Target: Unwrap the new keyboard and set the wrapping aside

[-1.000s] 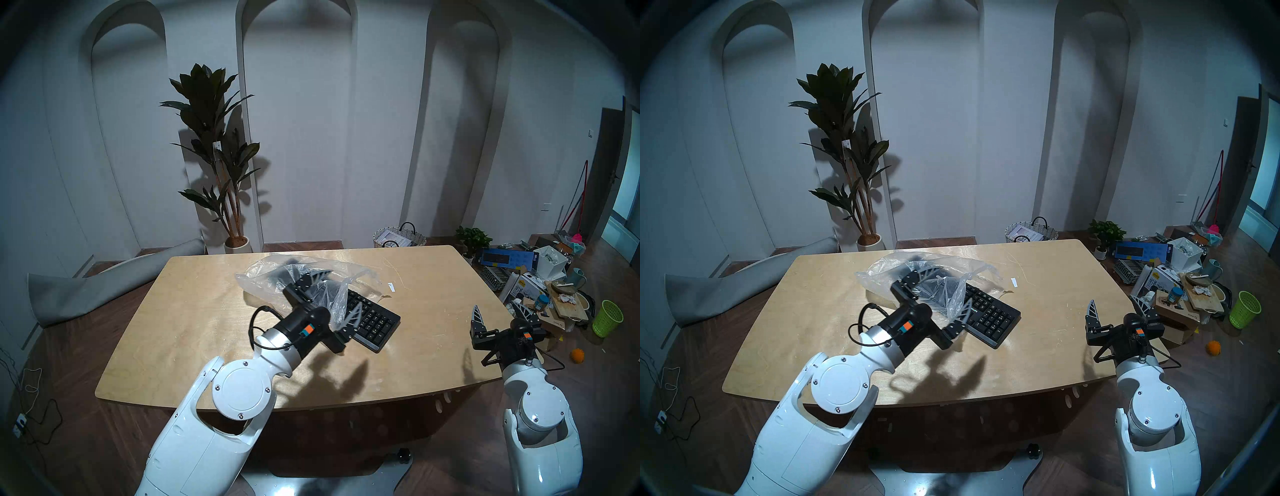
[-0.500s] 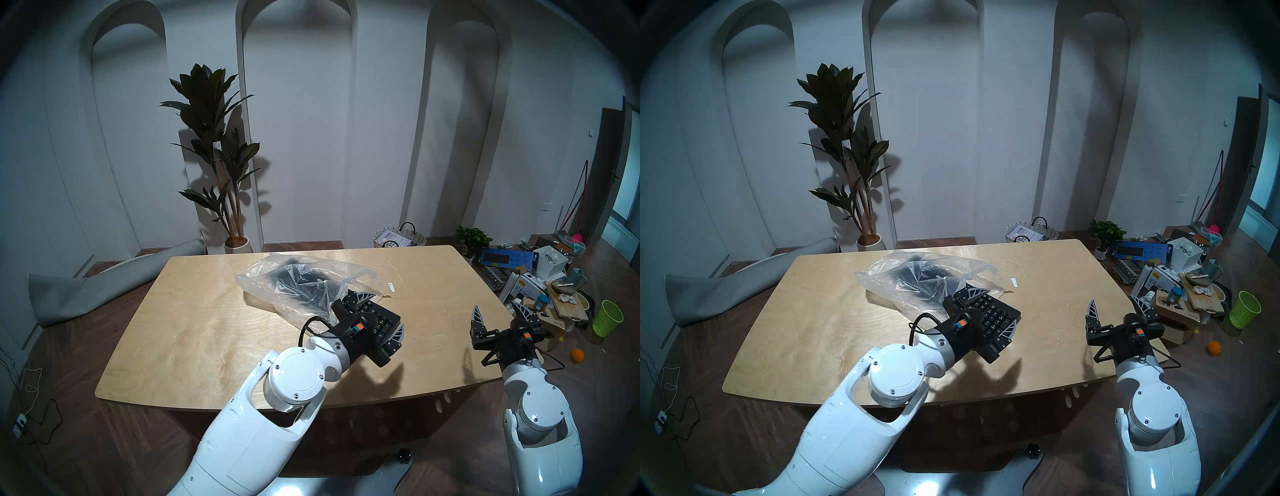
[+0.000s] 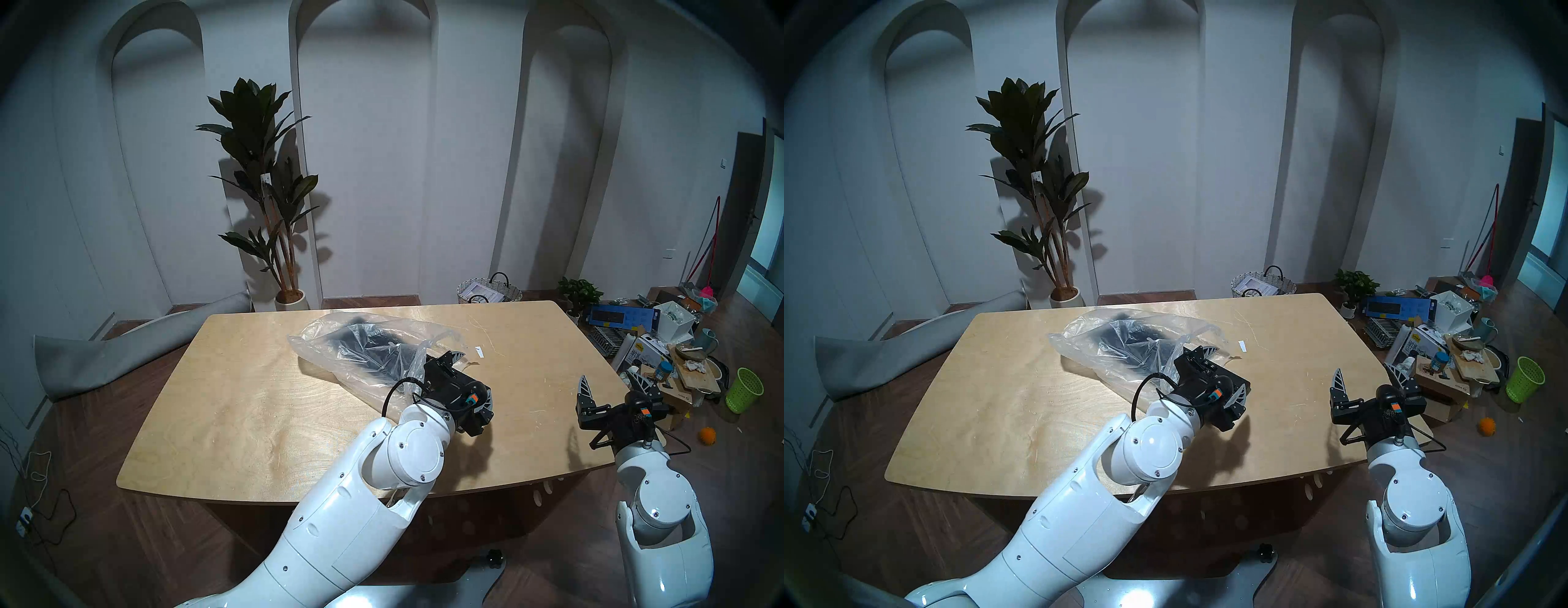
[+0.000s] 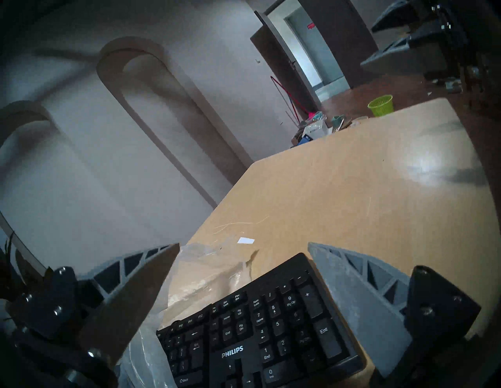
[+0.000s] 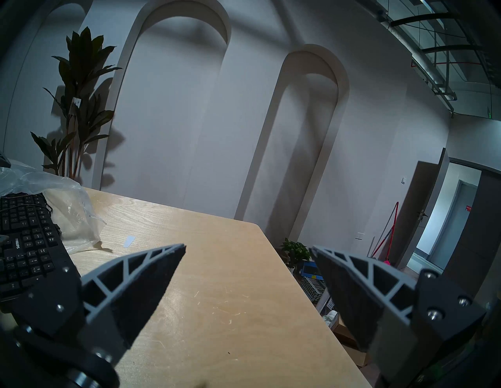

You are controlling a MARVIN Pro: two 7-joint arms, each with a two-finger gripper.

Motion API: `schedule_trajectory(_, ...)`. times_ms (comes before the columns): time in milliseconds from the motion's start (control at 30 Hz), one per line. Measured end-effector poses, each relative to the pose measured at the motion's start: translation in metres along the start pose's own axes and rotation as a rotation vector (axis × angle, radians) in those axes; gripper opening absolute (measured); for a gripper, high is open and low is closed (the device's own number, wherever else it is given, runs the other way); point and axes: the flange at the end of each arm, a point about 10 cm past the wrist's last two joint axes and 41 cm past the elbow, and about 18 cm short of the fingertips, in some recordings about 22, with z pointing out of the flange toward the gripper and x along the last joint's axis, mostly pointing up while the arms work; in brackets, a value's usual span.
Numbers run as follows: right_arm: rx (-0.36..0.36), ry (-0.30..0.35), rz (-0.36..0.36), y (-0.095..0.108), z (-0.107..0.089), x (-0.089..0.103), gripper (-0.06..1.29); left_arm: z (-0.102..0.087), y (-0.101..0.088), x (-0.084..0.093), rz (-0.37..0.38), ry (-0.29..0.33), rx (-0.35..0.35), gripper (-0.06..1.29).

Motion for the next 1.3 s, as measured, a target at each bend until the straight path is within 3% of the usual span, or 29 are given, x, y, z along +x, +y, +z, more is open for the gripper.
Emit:
schedule_trajectory(167,0.000,0.000,0.000,0.000,0.000,0.000,1.25,0.014,-0.004,-0.004,0.064,-0.054,0.046,1.24)
schedule_trajectory(567,0.000,0.001,-0.001,0.000,0.001,0.000,1.25,0.048,-0.038,-0.027,0.190,-0.228,0.207,1.24)
schedule_trajectory(867,0.000,0.003,-0.001,0.000,0.001,0.001,1.25,0.070,-0.052,-0.047,0.280,-0.350,0.267,1.24)
schedule_trajectory(1067,0.000,0.004,-0.001,0.000,0.001,0.001,1.25,0.080,-0.062,-0.053,0.204,-0.399,0.243,1.24)
schedule_trajectory(1233,0.000,0.006,0.000,0.000,0.000,0.002,1.25,0.091,-0.064,-0.056,0.117,-0.421,0.170,1.21)
schedule_trajectory(1267,0.000,0.007,0.000,0.000,0.000,0.003,1.25,0.093,-0.065,-0.056,0.101,-0.416,0.149,0.69)
schedule_trajectory(1300,0.001,0.007,0.000,0.000,0.000,0.003,1.25,0.094,-0.065,-0.055,0.096,-0.411,0.140,0.51)
